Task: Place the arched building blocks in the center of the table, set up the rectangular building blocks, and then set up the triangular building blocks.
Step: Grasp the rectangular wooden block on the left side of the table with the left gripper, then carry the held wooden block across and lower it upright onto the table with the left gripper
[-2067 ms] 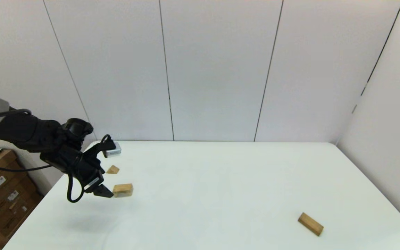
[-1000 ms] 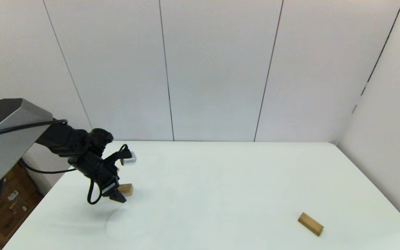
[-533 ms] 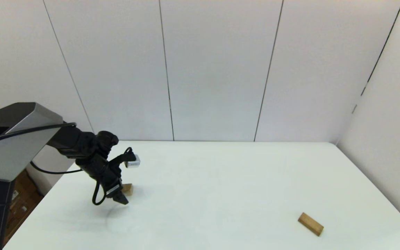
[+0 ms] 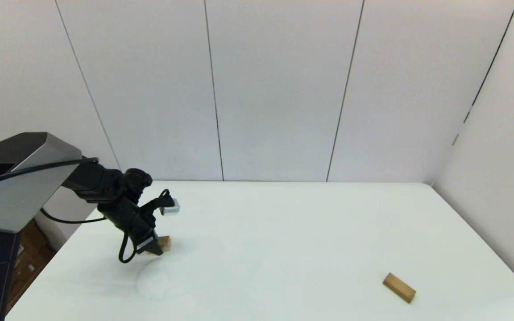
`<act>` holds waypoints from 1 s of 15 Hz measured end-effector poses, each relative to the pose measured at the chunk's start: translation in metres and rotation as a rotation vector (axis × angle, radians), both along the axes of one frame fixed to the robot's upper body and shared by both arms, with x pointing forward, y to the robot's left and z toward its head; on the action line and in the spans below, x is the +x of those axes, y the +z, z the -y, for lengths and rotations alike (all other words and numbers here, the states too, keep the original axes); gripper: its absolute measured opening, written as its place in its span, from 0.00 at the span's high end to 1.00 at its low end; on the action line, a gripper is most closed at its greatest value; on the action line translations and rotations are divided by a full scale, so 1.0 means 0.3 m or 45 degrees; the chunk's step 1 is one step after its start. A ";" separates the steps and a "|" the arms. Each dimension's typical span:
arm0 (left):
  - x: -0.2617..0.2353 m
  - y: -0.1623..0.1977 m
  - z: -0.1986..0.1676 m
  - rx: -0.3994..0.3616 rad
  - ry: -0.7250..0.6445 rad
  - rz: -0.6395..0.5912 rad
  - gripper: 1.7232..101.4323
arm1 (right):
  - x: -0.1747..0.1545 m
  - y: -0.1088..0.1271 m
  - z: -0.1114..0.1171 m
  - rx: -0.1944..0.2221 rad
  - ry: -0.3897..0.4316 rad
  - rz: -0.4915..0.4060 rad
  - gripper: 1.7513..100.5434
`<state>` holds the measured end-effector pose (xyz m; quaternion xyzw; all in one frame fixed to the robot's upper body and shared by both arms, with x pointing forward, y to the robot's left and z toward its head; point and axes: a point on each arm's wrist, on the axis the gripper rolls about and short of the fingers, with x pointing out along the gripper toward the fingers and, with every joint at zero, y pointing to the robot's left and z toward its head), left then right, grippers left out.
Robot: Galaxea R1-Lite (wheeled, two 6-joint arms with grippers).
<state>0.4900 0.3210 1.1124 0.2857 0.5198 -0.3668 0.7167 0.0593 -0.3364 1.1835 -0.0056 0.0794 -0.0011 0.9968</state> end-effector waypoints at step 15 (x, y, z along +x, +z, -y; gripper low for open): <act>-0.001 0.156 0.373 -0.061 -0.350 0.076 0.76 | 0.000 0.000 0.000 -0.001 0.000 0.000 0.03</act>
